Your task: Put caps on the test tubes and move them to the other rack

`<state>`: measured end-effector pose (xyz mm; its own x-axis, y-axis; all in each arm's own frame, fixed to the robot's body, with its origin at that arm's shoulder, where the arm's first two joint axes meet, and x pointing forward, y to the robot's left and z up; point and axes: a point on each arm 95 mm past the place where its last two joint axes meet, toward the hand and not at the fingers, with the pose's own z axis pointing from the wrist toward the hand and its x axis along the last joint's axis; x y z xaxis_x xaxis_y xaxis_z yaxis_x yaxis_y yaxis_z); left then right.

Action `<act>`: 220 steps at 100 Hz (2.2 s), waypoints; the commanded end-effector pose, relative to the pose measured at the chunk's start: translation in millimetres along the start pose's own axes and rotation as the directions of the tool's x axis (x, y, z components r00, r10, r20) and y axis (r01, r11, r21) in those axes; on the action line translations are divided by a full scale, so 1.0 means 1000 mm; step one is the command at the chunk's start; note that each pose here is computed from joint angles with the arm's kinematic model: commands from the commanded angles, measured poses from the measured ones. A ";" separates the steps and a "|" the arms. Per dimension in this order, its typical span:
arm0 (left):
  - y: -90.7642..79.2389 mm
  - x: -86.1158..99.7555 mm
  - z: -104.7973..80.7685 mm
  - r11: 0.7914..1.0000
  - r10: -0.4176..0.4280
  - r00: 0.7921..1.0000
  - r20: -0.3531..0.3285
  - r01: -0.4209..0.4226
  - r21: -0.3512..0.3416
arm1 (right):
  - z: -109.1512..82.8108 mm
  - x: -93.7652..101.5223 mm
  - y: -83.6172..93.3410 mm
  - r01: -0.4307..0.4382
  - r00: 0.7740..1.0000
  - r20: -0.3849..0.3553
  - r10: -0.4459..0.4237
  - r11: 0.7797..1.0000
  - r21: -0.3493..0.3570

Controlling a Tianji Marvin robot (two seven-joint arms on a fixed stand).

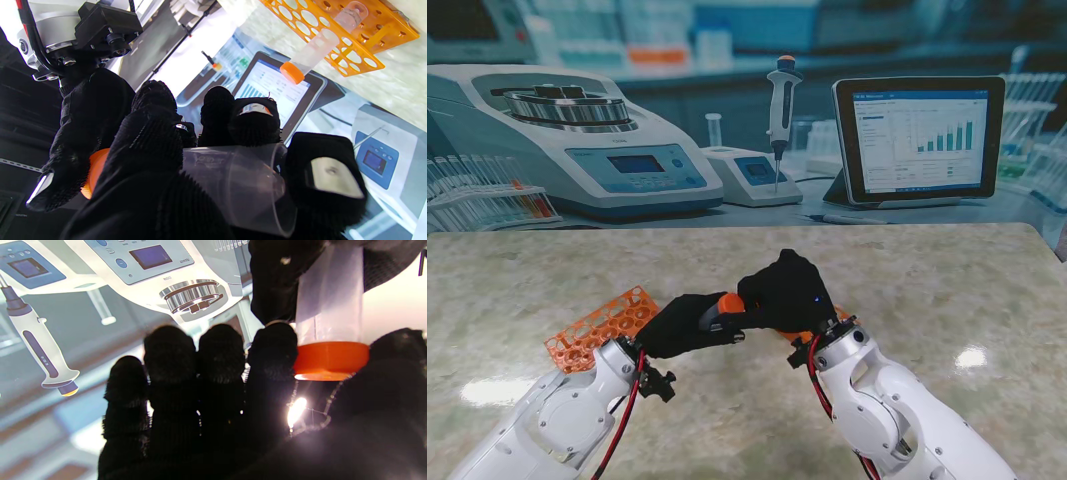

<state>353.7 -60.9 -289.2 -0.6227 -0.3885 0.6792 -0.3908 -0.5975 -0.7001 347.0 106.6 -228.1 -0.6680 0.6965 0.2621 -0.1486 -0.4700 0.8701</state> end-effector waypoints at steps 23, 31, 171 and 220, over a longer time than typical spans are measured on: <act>0.004 0.009 0.003 1.000 -0.003 1.000 -0.028 0.003 -0.014 | 0.004 0.000 -0.004 0.003 1.000 0.031 -0.005 0.999 0.043; 0.004 0.009 0.003 1.000 -0.002 1.000 -0.028 0.002 -0.013 | 0.005 -0.001 -0.005 0.000 0.999 0.039 -0.002 0.998 0.059; 0.003 0.009 0.002 1.000 0.005 1.000 -0.025 -0.006 -0.009 | 0.001 0.000 0.008 0.037 0.996 0.088 -0.033 0.998 -0.047; 0.003 0.009 0.003 1.000 0.005 1.000 -0.023 -0.005 -0.008 | -0.028 0.012 0.013 0.052 0.998 -0.033 -0.056 0.992 -0.111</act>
<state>349.7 -66.5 -285.6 -0.6386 -0.3786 0.6699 -0.3917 -0.5894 -0.7065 322.4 92.3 -222.5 -0.6718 0.7158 0.1907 -0.2706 -0.4768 0.8363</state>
